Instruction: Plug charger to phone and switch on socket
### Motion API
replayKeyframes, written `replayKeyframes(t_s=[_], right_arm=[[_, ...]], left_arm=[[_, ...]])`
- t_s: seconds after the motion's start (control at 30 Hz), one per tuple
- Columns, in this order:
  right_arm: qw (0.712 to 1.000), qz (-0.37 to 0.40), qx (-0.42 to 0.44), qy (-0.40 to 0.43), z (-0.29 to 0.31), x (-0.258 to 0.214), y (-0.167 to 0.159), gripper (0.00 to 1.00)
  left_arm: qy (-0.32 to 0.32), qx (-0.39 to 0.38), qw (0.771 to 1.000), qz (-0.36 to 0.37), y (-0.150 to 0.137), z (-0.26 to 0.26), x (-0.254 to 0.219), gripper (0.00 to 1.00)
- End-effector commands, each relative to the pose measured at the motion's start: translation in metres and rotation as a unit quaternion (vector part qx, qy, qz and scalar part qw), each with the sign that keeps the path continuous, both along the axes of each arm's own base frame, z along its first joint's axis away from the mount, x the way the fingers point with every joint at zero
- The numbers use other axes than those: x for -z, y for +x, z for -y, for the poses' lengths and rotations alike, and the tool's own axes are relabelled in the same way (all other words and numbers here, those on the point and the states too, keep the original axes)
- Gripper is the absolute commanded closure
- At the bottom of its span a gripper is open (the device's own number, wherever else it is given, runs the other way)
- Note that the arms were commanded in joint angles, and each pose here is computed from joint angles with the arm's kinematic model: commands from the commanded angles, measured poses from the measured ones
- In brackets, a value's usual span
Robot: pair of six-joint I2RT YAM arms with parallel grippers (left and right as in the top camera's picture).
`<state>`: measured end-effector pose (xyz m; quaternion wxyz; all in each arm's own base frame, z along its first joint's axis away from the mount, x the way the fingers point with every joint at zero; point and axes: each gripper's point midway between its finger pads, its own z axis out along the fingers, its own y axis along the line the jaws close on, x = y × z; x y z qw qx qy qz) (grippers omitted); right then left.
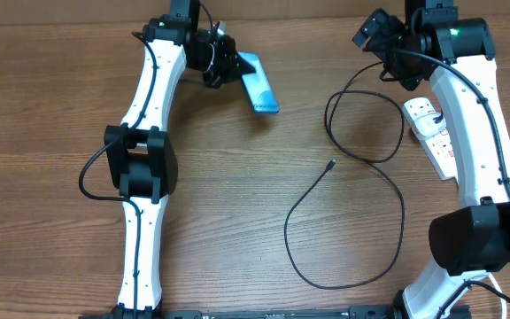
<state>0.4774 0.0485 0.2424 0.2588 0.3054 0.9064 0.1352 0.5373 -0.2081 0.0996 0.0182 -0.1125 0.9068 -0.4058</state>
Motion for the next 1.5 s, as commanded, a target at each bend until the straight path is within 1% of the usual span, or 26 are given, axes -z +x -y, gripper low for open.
replayKeyframes(t_s=[0.0,0.13,0.3,0.47,0.57,0.63,0.7,0.8,0.93,1.07,1.1,1.2,1.47], right_arm=[[0.999,0.033,-0.008,-0.016,0.003,-0.028,-0.005,0.00],[1.000,0.014,-0.007,-0.019,0.005,-0.021,-0.011,0.00],[0.999,-0.041,-0.015,-0.019,0.001,-0.001,-0.030,0.00],[0.996,-0.087,-0.023,-0.024,-0.004,0.028,-0.045,0.00],[0.993,-0.110,-0.032,-0.023,-0.011,0.048,-0.052,0.00],[0.990,-0.132,-0.042,-0.016,-0.018,0.062,-0.061,0.00],[0.987,-0.154,-0.053,-0.009,-0.025,0.075,-0.070,0.00],[0.981,-0.184,-0.066,-0.007,-0.035,0.097,-0.085,0.07],[0.973,-0.216,-0.081,-0.013,-0.047,0.129,-0.103,0.09],[0.969,-0.235,-0.068,-0.009,-0.056,0.155,-0.116,0.13],[0.969,-0.236,-0.069,-0.009,-0.057,0.159,-0.118,0.16],[0.968,-0.242,-0.070,-0.011,-0.057,0.163,-0.122,0.20],[0.965,-0.252,-0.072,-0.018,-0.054,0.170,-0.128,0.20]], left_arm=[[0.125,0.012,0.981,0.147,0.005,-0.025,-0.073,0.96],[0.182,-0.010,0.967,0.179,-0.006,-0.044,-0.114,0.96],[0.221,-0.031,0.955,0.196,-0.022,-0.062,-0.148,0.96],[0.261,-0.032,0.947,0.183,-0.035,-0.067,-0.147,0.96],[0.304,-0.034,0.936,0.172,-0.040,-0.074,-0.140,0.96],[0.322,-0.032,0.931,0.170,-0.043,-0.074,-0.138,0.96],[0.326,-0.021,0.929,0.172,-0.046,-0.069,-0.137,0.96],[0.334,-0.012,0.926,0.176,-0.048,-0.064,-0.137,0.96],[0.340,-0.013,0.922,0.185,-0.045,-0.060,-0.137,0.96],[0.339,-0.013,0.922,0.188,-0.041,-0.057,-0.135,0.96],[0.340,-0.013,0.921,0.188,-0.041,-0.057,-0.134,0.96],[0.341,-0.013,0.921,0.186,-0.040,-0.058,-0.132,0.96],[0.346,-0.020,0.918,0.194,-0.035,-0.059,-0.133,0.96]])
